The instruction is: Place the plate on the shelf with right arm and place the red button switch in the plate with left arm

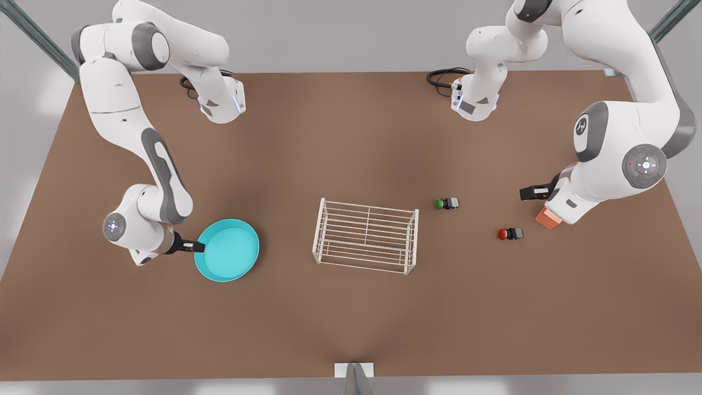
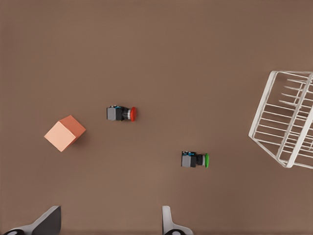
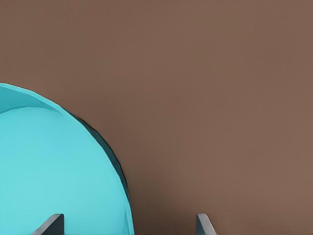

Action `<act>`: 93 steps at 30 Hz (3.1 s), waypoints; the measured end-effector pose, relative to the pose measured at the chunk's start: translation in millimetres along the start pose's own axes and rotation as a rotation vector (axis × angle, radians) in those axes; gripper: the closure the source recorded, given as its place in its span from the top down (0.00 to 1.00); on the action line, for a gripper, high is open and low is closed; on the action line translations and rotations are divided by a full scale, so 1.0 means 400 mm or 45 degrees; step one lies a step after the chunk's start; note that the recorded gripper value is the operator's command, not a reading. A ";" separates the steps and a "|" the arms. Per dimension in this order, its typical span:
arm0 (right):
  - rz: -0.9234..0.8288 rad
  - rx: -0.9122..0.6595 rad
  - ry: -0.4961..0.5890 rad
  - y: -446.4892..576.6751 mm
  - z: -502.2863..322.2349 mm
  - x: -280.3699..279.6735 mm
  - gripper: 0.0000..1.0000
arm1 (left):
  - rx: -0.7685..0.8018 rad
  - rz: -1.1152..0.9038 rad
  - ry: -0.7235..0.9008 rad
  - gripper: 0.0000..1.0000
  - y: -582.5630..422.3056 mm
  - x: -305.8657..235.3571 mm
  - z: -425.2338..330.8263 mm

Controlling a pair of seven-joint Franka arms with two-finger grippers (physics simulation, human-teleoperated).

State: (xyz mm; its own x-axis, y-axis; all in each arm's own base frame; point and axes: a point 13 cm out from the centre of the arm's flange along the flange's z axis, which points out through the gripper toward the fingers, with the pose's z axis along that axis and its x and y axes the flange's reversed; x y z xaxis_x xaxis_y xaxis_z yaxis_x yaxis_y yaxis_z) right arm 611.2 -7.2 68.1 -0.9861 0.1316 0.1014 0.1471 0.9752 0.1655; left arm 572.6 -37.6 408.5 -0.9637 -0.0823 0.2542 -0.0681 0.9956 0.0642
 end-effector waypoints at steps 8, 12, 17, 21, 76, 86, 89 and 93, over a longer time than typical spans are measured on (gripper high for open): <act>0.009 -0.029 0.010 0.025 0.040 0.001 0.83 | 0.000 -0.005 0.003 1.00 0.001 0.001 0.002; 0.007 -0.036 0.018 0.031 0.058 0.000 0.61 | 0.000 -0.009 0.003 1.00 0.003 0.000 0.001; 0.002 -0.039 0.013 0.039 0.051 -0.002 0.46 | 0.000 -0.012 0.004 1.00 0.005 0.000 0.002; -0.001 -0.042 0.015 0.041 0.053 -0.005 0.34 | 0.000 -0.013 0.006 1.00 0.005 0.001 0.003; -0.535 -0.529 0.039 1.151 -0.255 0.108 0.21 | 0.054 -0.828 0.002 1.00 0.208 -0.125 0.828; -0.577 -0.537 0.043 1.265 -0.165 0.153 0.21 | 0.294 -1.498 -0.198 1.00 0.213 -0.217 0.848; -0.586 -0.514 0.036 1.262 -0.147 0.154 0.21 | 0.306 -1.579 -0.188 1.00 0.197 -0.213 0.857; -0.604 -0.491 0.029 1.267 -0.135 0.163 0.21 | 0.288 -1.631 -0.154 1.00 0.179 -0.202 0.884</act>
State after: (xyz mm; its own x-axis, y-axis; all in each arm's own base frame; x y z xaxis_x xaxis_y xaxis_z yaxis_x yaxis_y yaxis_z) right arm 625.8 485.8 211.6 -0.9497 -0.3091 -0.0499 -0.2859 0.7911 0.5408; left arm 554.4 55.9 51.4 -0.1983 -0.9791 0.0456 -0.9794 0.1997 0.0285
